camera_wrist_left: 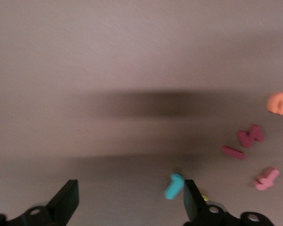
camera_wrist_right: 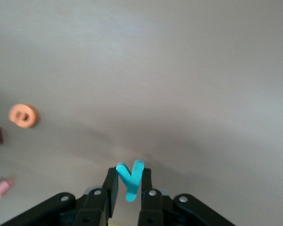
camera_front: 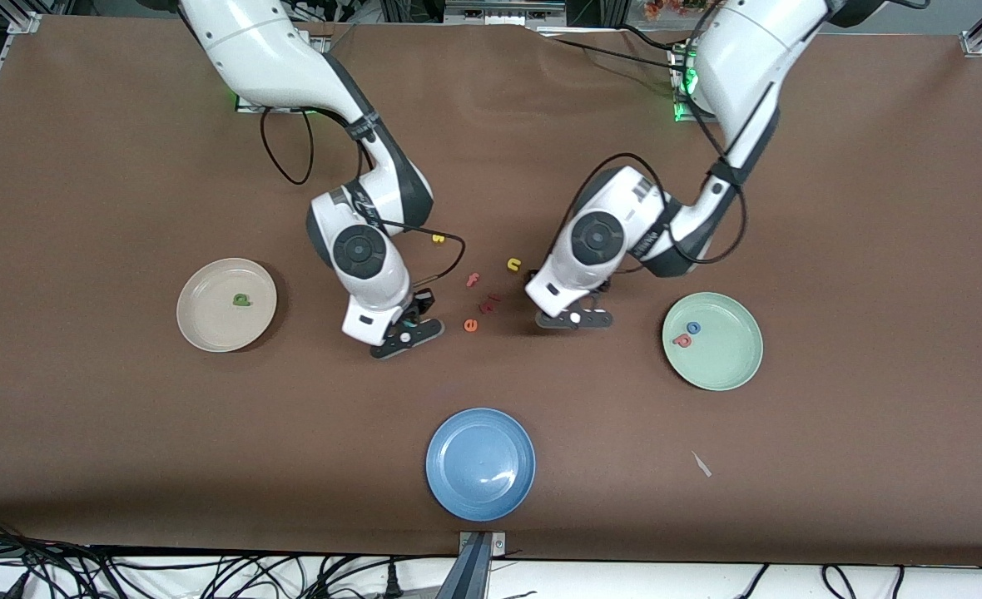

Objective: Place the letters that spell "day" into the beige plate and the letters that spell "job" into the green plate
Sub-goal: 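Grasp the cyan y with the right gripper while the left gripper grasps the cyan l, then carry the cyan y to the white plate and open the right gripper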

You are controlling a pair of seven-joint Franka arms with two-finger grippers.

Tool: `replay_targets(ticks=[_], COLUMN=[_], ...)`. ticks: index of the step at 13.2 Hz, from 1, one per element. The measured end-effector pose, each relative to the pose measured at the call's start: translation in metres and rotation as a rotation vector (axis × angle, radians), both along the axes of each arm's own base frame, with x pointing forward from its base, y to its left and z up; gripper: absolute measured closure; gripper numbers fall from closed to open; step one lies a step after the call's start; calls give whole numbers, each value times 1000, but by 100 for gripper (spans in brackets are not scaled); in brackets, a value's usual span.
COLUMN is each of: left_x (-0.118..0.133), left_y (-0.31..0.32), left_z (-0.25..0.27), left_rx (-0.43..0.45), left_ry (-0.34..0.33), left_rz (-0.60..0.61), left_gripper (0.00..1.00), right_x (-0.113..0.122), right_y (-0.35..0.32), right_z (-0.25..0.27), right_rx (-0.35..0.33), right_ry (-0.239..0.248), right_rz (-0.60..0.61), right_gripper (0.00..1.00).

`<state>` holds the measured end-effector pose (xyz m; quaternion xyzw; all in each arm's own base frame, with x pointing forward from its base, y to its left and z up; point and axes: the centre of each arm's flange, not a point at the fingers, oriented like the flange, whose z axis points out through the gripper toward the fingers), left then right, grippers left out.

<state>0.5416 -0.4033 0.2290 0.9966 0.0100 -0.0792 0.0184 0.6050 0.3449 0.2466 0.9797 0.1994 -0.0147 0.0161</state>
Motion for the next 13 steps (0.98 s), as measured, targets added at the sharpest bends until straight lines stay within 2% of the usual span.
replay_targets(ticks=[4, 5, 7, 8, 13], left_x=[-17, -18, -19, -20, -24], left_y=[-16, -18, -21, -23, -24], left_z=[-26, -31, -41, -45, -56], left_rx=[5, -2, -16, -21, -19], left_ry=[23, 19, 12, 10, 20], left_rz=[-12, -12, -12, -13, -15], left_gripper=[18, 30, 33, 42, 47], right_x=[8, 10, 13, 14, 19], right_y=[-28, -39, -72, -90, -180], right_z=[17, 17, 16, 17, 19], right_rx=[-32, -45, -75, -88, -151], right_ry=[18, 22, 32, 38, 69], right_rz=[-42, -58, -96, -114, -171], right_gripper=[76, 76, 76, 76, 76])
